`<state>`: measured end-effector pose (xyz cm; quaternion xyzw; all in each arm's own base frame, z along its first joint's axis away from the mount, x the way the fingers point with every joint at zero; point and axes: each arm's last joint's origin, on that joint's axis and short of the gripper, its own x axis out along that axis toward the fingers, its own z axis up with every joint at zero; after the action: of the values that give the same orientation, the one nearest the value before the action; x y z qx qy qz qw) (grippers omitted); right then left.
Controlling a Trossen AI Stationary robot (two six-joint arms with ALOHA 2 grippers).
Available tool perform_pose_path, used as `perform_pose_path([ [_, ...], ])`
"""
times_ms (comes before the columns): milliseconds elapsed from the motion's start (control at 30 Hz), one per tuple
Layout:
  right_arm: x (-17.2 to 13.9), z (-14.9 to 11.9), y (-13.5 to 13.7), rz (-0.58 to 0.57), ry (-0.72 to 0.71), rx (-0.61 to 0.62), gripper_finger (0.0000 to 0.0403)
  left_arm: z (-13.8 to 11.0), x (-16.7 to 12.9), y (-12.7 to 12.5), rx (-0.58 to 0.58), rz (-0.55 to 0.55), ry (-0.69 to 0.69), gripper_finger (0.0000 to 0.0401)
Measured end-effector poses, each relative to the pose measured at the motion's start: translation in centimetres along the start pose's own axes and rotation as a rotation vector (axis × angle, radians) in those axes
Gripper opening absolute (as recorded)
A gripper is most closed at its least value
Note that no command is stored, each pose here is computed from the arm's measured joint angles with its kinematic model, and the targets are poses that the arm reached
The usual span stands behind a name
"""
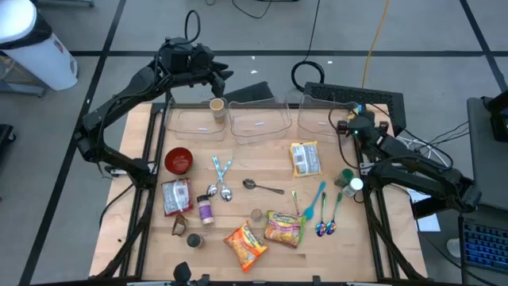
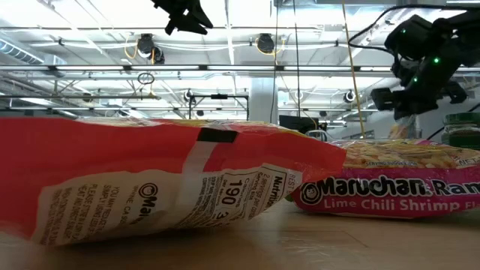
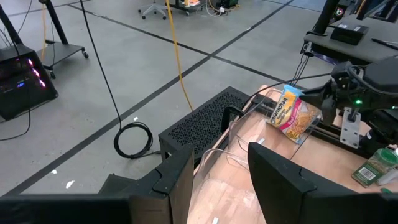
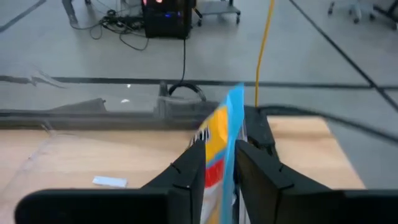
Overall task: Pick & Place Food Item
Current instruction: Put the blue noodle pack into the right transparent bin, then put the right blue patterned spoon into the middle transparent bin
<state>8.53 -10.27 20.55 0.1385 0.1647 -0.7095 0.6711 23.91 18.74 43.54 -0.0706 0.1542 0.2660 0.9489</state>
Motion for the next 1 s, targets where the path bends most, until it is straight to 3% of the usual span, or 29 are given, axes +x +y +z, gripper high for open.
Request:
perform_pose_path([
  [200, -0.9, 2.4, 0.2, 0.02, -0.05, -0.088, 0.0083, 0.0, 0.0, 0.0, 0.001, 0.0, 0.0, 0.0157],
  [400, -2.0, 5.3, 0.4, 0.074, -0.132, -0.09, 0.0089, 0.0, 0.0, 0.0, 0.006, 0.0, 0.0, 0.0157],
  [733, -4.2, 9.0, 3.0, 0.684, -0.402, 0.013, 0.0087, -0.1, 0.1, -1.6, 0.05, -0.053, 0.008, 0.0157],
  [833, -4.6, 9.0, 3.8, 0.821, -0.379, 0.063, 0.0087, -0.4, 0.2, -2.8, 0.087, -0.089, 0.036, 0.0157],
  [1000, -5.0, 7.9, 5.8, 1.043, -0.217, 0.112, 0.0086, -1.8, 0.1, -5.0, 0.175, -0.166, 0.168, 0.0157],
])
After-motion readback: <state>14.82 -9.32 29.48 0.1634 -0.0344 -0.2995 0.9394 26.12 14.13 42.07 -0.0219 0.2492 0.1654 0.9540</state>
